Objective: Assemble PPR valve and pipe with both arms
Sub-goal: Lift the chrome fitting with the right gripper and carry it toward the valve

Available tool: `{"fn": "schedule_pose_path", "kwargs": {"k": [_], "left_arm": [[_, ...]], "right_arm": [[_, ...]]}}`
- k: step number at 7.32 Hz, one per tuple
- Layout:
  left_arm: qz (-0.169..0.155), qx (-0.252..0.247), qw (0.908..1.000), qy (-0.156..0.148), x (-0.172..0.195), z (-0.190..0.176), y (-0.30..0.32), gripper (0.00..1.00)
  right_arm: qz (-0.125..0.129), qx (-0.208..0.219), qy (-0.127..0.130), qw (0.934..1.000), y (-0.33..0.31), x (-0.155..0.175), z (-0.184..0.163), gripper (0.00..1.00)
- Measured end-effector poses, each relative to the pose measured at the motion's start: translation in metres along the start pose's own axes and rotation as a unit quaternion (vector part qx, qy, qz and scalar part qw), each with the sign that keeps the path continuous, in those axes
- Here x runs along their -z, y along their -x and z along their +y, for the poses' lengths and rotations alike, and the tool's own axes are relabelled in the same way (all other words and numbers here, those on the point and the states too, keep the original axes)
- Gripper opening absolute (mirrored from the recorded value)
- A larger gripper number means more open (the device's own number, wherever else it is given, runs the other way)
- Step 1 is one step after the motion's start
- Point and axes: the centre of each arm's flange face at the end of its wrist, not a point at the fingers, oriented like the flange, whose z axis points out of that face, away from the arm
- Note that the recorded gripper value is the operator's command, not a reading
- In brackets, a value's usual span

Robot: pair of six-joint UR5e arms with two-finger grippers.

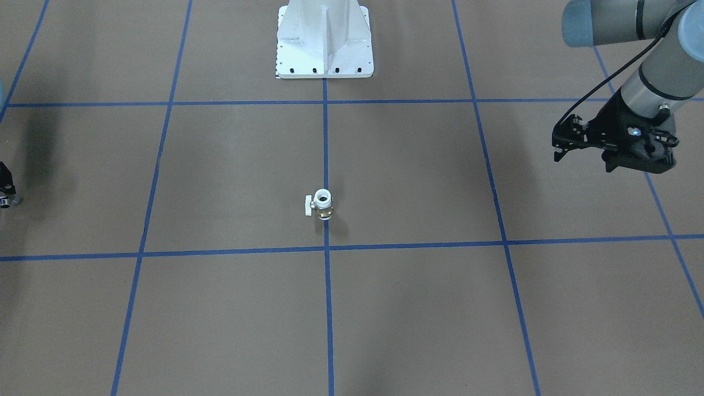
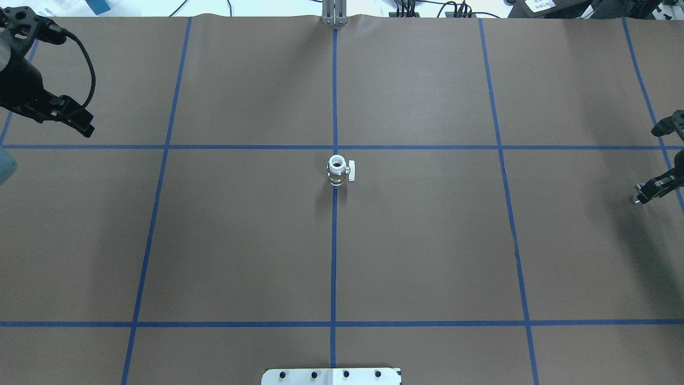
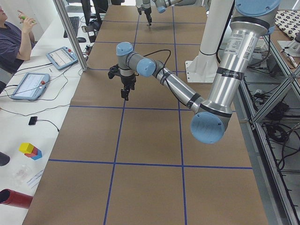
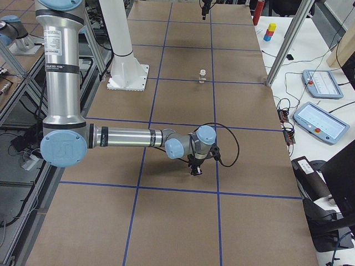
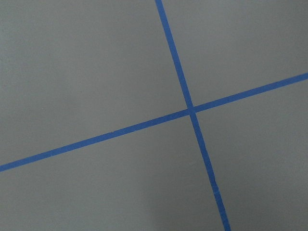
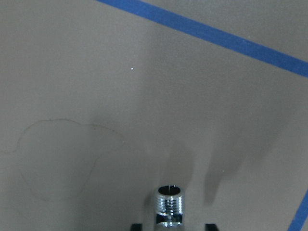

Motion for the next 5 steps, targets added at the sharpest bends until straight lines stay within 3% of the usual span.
{"fn": "schedule_pose_path", "kwargs": {"k": [3,5], "left_arm": [[0.000,0.001,1.0000,0.001,-0.001,0.000,0.000,1.00],[-0.001,0.001,1.0000,-0.001,0.001,0.000,0.002,1.00]], "right_arm": [[0.004,0.006,-0.010,0.9999,0.006,0.010,-0.008,0.00],[0.000,0.000,-0.027,0.9996,0.022,0.047,-0.032,0.00]]}}
